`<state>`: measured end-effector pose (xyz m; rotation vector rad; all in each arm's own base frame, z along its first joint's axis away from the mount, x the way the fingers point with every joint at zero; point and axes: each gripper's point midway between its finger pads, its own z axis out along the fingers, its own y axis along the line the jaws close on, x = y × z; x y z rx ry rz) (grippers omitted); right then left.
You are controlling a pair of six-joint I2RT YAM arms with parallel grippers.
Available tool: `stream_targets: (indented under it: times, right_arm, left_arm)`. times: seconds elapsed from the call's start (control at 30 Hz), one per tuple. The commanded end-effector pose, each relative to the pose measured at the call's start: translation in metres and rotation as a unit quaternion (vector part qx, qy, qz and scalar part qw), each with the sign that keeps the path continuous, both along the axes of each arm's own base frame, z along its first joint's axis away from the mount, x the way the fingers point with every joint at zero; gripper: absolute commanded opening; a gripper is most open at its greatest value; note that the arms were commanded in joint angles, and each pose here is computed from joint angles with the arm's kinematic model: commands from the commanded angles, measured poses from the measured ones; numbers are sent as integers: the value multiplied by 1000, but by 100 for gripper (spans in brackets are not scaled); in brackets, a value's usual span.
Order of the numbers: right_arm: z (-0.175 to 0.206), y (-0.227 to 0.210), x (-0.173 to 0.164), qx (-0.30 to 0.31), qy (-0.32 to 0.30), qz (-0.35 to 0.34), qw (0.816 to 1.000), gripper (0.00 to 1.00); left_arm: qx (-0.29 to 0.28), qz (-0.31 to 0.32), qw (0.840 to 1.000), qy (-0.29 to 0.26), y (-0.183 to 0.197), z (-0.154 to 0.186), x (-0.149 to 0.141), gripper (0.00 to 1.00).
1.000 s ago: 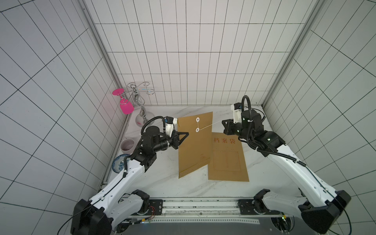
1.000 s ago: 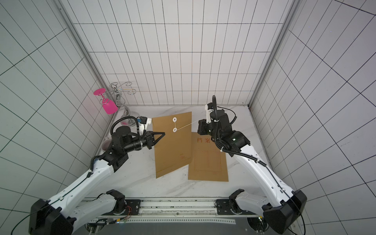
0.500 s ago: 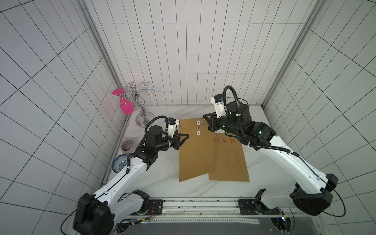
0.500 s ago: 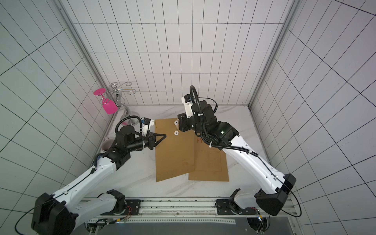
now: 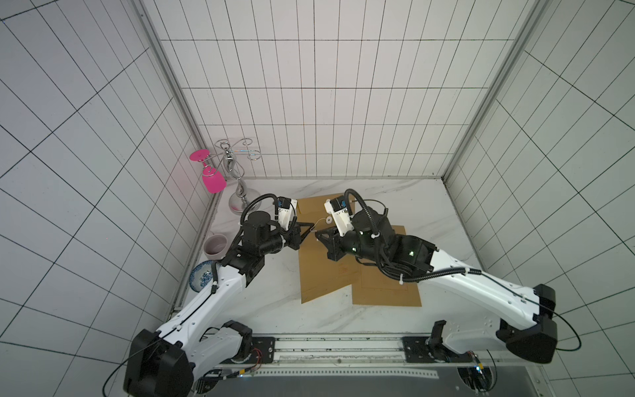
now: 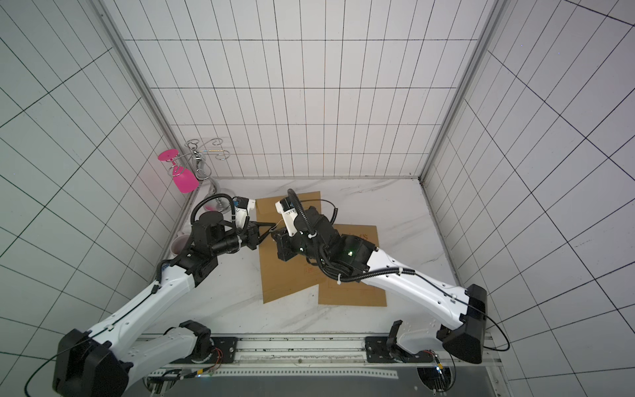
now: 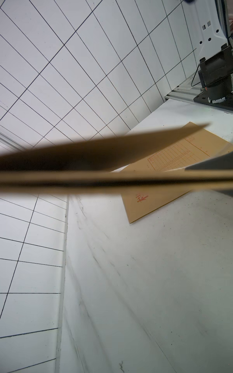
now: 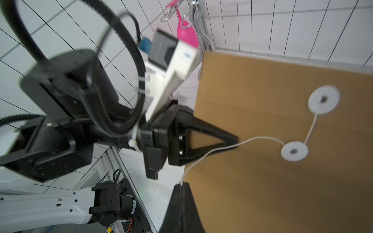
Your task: Open the file bag
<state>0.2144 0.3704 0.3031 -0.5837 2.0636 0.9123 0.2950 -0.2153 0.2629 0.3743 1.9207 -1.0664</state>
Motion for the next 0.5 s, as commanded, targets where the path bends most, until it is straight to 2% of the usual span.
stream_targets:
  times: [0.0,0.23,0.37,0.47]
  right_arm:
    - [-50,-3,-7,11,57,-22,998,0]
    - [-118,-51,-13,-41,102,-78,991,0]
    - [-153,-94,-7,-64,140,-133,979,0]
    - [-167,-131,6,-68,160,-181,968,0]
  left_arm:
    - [-8,10,1000,-27,3,21,3,0]
    - [-7,18,999,-31,6,23,3,0]
    - [-8,23,999,-33,8,24,3,0]
    - [-7,25,999,-33,9,24,3,0]
